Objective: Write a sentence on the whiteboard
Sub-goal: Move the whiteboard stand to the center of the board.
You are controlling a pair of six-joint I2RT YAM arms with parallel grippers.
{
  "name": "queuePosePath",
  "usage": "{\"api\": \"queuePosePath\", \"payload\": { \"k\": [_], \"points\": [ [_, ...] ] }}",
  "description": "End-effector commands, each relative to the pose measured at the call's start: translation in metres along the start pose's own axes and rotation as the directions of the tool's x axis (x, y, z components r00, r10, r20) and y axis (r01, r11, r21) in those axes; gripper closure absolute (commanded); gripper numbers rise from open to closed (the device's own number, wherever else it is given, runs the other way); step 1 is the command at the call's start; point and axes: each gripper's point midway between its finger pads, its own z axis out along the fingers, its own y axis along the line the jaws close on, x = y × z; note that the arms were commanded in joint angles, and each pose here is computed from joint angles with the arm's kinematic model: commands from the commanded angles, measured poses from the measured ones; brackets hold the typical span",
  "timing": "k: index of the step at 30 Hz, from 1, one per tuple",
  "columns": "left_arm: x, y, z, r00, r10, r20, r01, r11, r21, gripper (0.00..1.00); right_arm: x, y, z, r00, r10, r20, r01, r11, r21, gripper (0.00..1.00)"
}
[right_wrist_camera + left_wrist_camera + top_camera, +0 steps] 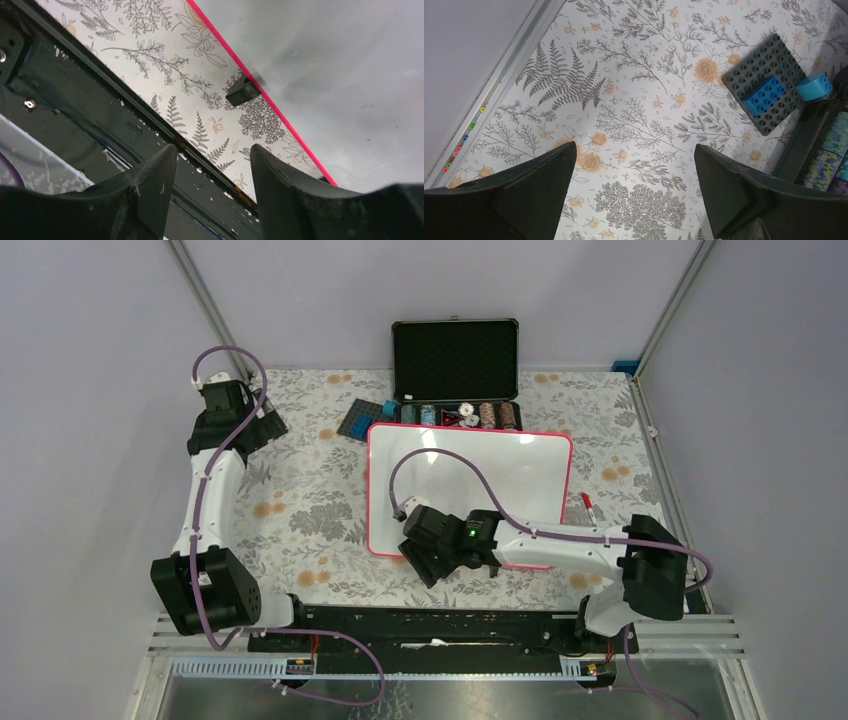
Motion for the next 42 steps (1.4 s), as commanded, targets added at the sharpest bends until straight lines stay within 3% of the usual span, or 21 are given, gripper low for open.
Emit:
{"api": "queuePosePath", "payload": {
  "k": [1, 12, 24, 33, 42],
  "points": [
    [-0.038, -0.003, -0.023, 0.991, -0.056, 0.119, 0.055, 0.998, 0.007, 0.01, -0.028, 0.008, 0.003, 0.992, 0.100, 0.081, -0.101, 0.995, 0.013, 0.38],
    [-0.050, -0.001, -0.037, 0.981, -0.093, 0.170, 0.094, 0.996, 0.004, 0.01, -0.021, -0.004, 0.038, 0.986, 0.162, 0.035, -0.165, 0.978, 0.128, 0.53],
    [-0.057, -0.002, -0.046, 0.973, -0.113, 0.203, 0.112, 0.994, 0.019, 0.01, -0.020, -0.037, 0.059, 0.963, 0.268, 0.031, -0.268, 0.938, 0.219, 0.56],
    [-0.054, -0.002, -0.043, 0.972, -0.111, 0.206, 0.108, 0.994, 0.024, 0.01, -0.022, -0.040, 0.067, 0.969, 0.242, 0.040, -0.245, 0.944, 0.223, 0.63],
    [-0.054, -0.001, -0.043, 0.972, -0.111, 0.208, 0.109, 0.994, 0.020, 0.01, -0.020, -0.044, 0.075, 0.982, 0.188, 0.020, -0.188, 0.951, 0.244, 0.79]
  ]
}}
